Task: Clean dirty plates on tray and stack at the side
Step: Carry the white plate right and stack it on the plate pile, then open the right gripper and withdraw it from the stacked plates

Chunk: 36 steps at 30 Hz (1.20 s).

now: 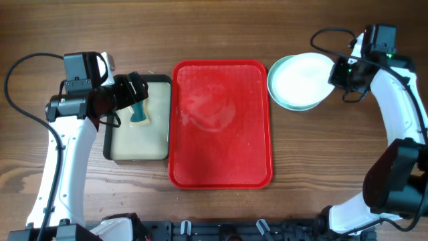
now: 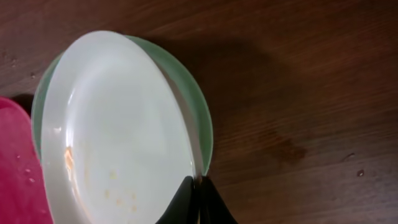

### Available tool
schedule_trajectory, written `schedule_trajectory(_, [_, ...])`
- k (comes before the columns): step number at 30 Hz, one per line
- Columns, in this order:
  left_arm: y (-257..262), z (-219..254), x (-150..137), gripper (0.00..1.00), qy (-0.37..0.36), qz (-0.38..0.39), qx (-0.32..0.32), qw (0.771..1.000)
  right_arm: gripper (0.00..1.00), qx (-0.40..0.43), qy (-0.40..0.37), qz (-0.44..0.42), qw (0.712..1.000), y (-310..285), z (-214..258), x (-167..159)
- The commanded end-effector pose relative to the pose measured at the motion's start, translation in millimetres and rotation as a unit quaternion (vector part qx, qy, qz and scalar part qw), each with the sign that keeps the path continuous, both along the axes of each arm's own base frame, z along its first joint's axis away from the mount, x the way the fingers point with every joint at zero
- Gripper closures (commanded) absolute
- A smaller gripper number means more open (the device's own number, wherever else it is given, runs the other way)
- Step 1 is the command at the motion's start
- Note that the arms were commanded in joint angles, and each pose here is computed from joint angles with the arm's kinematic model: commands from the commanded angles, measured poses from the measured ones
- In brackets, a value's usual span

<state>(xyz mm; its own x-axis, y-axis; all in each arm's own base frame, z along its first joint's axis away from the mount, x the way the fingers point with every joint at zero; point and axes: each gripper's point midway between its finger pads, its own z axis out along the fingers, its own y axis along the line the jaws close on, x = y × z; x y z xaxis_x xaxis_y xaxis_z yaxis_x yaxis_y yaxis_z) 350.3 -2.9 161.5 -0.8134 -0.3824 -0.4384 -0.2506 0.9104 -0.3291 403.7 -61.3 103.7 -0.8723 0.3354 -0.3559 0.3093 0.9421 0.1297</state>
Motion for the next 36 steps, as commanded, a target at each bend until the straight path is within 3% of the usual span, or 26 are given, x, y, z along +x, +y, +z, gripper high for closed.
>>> schedule_trajectory(1, [0.2, -1.3, 0.3, 0.00, 0.002, -0.001, -0.003, 1.000, 0.96, -0.013, 0.017, 0.004, 1.000, -2.8, -23.6, -8.8])
schedule_trajectory(5, [0.2, -1.3, 0.3, 0.00, 0.002, -0.001, -0.003, 1.000, 0.94, -0.008, 0.003, 0.007, 1.000, 0.3, -42.1, -8.4])
schedule_trajectory(6, [0.2, -1.3, 0.3, 0.00, 0.002, -0.001, -0.003, 1.000, 0.72, 0.000, -0.002, 0.011, 1.000, 3.8, -42.6, -6.6])
schedule_trajectory(8, [0.2, -1.3, 0.3, 0.00, 0.002, -0.001, -0.003, 1.000, 0.56, 0.022, -0.006, 0.020, 1.000, 12.1, -41.8, -5.5])
schedule_trajectory(11, [0.2, -1.3, 0.3, 0.00, 0.002, -0.001, -0.003, 1.000, 0.37, 0.065, -0.017, 0.050, 0.996, 36.8, -38.7, -1.7])
schedule_trajectory(15, [0.2, -1.3, 0.3, 0.00, 0.002, -0.001, -0.003, 1.000, 0.27, 0.116, -0.024, 0.154, 0.981, 101.2, -33.1, -4.1])
schedule_trajectory(16, [0.2, -1.3, 0.3, 0.00, 0.002, -0.001, -0.003, 1.000, 0.00, 0.125, -0.017, 0.150, 0.981, 112.5, -33.4, -6.1])
schedule_trajectory(36, [0.2, -1.2, 0.4, 0.00, 0.002, -0.001, -0.003, 1.000, 0.00, 0.142, -0.022, 0.121, 0.982, 126.3, -30.0, -1.1])
